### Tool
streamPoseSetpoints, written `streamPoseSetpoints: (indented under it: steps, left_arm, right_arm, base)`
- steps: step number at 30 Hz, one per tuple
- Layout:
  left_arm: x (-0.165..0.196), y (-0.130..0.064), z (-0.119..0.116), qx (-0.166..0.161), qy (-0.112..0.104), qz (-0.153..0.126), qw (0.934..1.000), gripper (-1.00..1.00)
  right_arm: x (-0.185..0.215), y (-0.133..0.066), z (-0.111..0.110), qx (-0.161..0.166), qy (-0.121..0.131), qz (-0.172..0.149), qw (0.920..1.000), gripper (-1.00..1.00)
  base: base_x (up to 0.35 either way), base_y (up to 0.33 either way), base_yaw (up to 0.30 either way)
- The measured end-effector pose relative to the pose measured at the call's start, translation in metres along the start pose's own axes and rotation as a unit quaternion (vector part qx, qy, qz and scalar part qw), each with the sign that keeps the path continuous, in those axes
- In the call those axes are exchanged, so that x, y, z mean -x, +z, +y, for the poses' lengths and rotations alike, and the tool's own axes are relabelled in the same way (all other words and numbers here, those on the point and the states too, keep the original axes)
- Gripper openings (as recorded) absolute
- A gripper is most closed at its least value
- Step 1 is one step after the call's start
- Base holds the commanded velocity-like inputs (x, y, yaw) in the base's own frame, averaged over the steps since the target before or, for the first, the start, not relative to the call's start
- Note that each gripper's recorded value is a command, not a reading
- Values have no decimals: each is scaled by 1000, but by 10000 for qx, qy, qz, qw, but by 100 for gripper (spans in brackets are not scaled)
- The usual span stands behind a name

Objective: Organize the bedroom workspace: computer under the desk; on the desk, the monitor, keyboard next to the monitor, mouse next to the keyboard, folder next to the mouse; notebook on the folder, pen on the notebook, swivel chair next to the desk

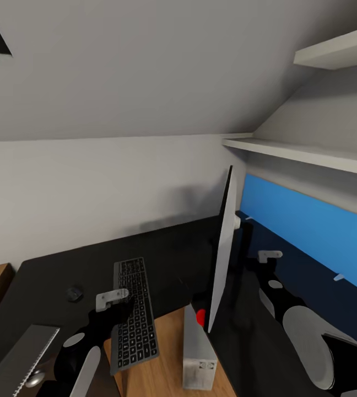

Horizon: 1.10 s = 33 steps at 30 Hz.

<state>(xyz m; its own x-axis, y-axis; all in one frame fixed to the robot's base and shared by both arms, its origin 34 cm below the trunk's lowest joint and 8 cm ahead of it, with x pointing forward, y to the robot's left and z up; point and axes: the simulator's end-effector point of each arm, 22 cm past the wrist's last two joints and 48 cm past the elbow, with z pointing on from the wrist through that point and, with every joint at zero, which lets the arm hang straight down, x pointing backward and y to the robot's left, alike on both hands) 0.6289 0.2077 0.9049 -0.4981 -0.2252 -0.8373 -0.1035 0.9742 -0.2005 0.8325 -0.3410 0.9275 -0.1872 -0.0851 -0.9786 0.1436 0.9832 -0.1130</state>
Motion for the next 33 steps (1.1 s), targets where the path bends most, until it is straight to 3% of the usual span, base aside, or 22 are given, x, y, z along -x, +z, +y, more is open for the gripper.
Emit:
streamPoseSetpoints:
  steps: [12, 33]
  left_arm:
    - [0, 0, -1, -9, -2, -2, 10000, 100]
    - [-10, 6, -4, -60, -4, 17, 10000, 100]
  right_arm:
    - [-4, -1, 2, 19, -4, 45, 10000, 100]
    - [-15, 2, 6, 57, 2, 49, 10000, 100]
  base:
    - [140, 0, 0]
    - [6, 0, 0]
